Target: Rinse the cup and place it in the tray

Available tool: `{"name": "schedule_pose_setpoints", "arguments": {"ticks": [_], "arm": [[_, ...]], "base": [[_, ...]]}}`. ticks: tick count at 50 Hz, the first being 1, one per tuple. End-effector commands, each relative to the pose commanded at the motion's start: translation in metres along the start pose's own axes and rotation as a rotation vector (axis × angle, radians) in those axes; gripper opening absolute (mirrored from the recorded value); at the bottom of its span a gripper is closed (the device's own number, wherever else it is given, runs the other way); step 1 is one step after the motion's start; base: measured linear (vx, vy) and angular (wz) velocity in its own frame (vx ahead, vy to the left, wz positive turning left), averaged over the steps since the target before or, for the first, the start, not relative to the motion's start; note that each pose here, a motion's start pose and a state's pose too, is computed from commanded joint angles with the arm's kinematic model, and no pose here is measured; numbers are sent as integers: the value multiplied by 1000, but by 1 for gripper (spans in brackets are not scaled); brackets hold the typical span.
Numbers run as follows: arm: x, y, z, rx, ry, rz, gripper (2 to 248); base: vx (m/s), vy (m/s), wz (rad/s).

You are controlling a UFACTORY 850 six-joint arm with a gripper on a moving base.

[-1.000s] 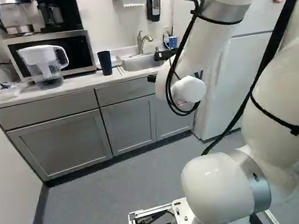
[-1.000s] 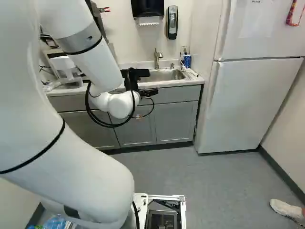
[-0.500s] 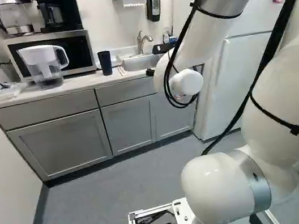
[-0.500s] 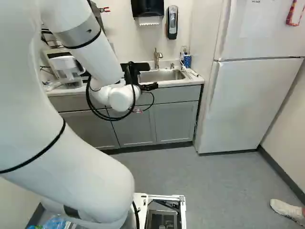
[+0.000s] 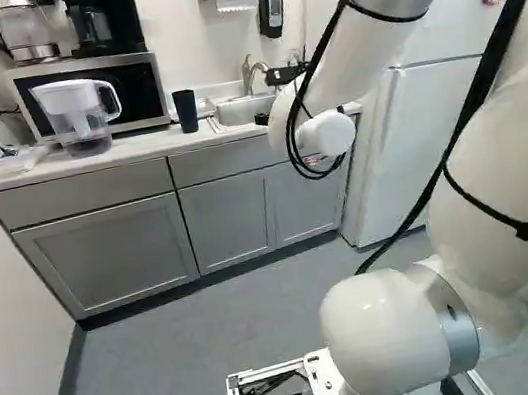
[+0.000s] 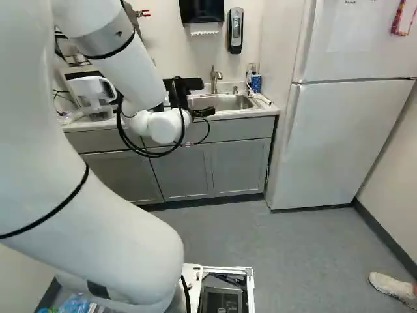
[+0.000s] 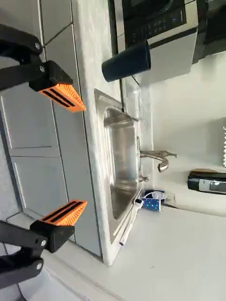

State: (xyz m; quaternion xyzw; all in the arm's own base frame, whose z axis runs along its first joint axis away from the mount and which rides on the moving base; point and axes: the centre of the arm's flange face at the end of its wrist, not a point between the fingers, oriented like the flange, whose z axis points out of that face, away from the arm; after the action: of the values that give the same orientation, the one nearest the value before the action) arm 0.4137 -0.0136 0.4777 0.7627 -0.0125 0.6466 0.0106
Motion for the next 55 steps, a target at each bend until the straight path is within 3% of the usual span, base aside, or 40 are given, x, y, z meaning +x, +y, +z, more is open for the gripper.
{"name": "schedule_pose_setpoints", "arguments": {"ticks": [55], "arm": [[54, -17, 10, 40, 56, -5, 247]], "base": [[0, 0, 0]]}}
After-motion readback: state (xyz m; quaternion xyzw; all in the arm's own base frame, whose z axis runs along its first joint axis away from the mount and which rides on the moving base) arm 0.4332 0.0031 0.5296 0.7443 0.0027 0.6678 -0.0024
